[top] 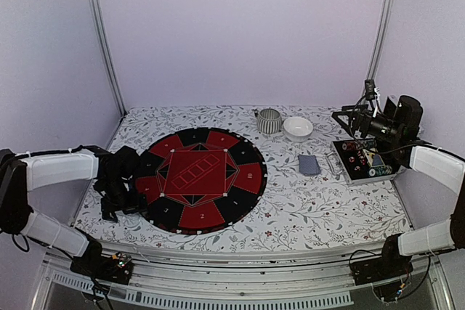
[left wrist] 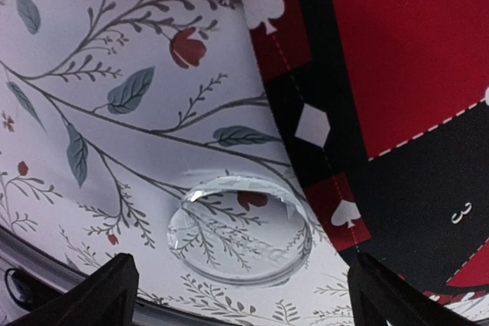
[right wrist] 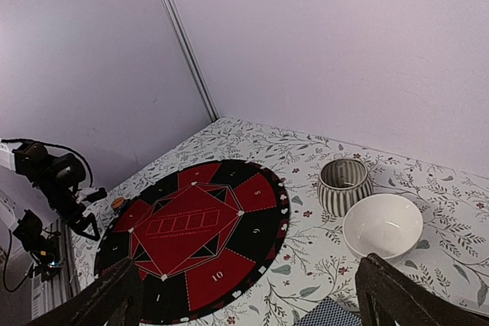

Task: Distribute texas hold em gaming equipment
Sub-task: Pick up the dealer button from the corner of the board.

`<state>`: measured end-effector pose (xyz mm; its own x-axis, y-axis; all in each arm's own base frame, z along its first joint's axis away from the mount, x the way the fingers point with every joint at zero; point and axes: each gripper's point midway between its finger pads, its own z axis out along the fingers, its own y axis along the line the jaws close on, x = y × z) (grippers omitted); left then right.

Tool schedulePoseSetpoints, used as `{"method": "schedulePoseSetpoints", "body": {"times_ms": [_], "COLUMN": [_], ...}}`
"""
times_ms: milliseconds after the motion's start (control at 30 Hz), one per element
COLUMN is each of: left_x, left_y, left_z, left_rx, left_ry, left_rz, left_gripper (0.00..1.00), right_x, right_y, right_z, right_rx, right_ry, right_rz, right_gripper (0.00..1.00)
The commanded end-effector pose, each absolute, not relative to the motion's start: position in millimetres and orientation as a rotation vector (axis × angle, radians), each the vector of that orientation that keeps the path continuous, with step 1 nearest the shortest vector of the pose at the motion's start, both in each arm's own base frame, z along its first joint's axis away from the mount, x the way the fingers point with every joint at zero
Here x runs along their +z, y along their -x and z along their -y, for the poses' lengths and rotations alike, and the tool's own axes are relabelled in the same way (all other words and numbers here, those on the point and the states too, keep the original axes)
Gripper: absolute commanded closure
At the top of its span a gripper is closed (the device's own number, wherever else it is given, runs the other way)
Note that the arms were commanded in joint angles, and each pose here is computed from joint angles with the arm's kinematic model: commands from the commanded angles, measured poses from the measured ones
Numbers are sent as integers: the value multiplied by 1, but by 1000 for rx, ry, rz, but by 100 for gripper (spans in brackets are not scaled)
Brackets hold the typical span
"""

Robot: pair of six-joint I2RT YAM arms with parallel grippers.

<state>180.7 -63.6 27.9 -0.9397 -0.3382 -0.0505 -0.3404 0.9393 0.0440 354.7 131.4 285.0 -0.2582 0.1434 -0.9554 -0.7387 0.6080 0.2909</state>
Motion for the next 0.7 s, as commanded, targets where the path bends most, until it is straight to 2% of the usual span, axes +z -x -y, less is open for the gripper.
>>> {"method": "schedulePoseSetpoints", "body": {"times_ms": [0,367,667], "left_x": [25,4,10], "left_y": [-185,-167,-156], "left_z": [67,71,59], "left_rx": [42,36,93], "left_ry": [573,633,698], "left_rz": [-3029,-3132,-3093], "left_gripper": [2,5,21], "right_x": [298,301,299], "right_y": [-354,-353,-354], "right_z": [-133,-133,-134], "right_rx": [889,886,896], "right_ry": [524,529,528], "right_rz": [-1598,-1595,-1604], "right_gripper": [1,1,1]}}
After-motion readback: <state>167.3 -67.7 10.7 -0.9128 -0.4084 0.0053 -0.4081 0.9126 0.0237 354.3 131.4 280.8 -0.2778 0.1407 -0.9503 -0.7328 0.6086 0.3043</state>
